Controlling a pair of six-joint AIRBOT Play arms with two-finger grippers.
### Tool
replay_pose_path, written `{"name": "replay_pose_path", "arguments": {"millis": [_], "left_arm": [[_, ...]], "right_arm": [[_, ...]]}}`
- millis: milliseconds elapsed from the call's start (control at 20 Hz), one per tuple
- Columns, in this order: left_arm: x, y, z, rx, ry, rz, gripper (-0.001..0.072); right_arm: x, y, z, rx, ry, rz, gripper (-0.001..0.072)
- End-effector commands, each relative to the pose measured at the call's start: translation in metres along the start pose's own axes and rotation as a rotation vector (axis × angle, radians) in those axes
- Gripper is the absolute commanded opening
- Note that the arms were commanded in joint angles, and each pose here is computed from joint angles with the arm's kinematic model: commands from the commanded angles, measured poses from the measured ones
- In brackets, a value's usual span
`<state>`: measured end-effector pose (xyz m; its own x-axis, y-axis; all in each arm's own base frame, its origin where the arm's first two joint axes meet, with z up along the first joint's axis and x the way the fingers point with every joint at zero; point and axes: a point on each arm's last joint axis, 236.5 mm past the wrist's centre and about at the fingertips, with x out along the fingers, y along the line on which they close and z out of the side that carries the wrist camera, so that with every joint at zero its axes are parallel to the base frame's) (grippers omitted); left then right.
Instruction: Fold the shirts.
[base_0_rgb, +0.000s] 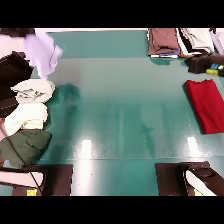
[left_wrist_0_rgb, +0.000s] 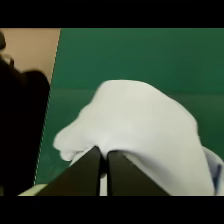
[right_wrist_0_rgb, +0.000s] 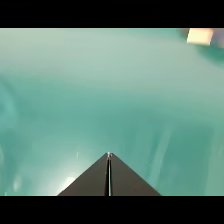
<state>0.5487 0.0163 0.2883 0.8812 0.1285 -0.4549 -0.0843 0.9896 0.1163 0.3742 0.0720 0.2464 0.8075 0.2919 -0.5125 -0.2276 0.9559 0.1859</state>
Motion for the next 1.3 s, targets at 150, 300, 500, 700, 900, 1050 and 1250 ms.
{"name": "replay_pose_path", "arguments": {"millis": [150, 300, 500, 700, 900, 1050, 1250], "left_arm": [[-0.177, -0.132, 0.042, 0.178, -0.152, -0.359, 0.0023], [-0.2, -0.239, -0.004, 0.275, -0.078, -0.603, 0.0023], [-0.223, -0.368, -0.092, 0.39, 0.067, -0.89, 0.0281], [-0.206, -0.392, -0.099, 0.336, 0.082, -0.922, 0.0681], [-0.11, -0.313, -0.097, 0.129, 0.224, -0.706, 0.0681], [-0.048, -0.287, -0.163, -0.001, 0.459, -0.666, 0.0681], [-0.015, -0.287, -0.282, -0.107, 0.779, -0.66, 0.0682]], "right_arm": [[-0.055, 0.017, 0.082, -0.056, -0.232, 0.003, 0.0015], [-0.063, 0.02, 0.09, -0.063, -0.253, 0.004, 0.0016], [-0.062, 0.021, 0.086, -0.063, -0.237, 0.006, 0.0016], [-0.063, 0.021, 0.084, -0.064, -0.231, 0.008, 0.0016], [-0.063, 0.022, 0.082, -0.065, -0.224, 0.01, 0.0016], [-0.062, 0.022, 0.079, -0.065, -0.208, 0.012, 0.0015], [-0.062, 0.023, 0.077, -0.065, -0.199, 0.013, 0.0016]]}}
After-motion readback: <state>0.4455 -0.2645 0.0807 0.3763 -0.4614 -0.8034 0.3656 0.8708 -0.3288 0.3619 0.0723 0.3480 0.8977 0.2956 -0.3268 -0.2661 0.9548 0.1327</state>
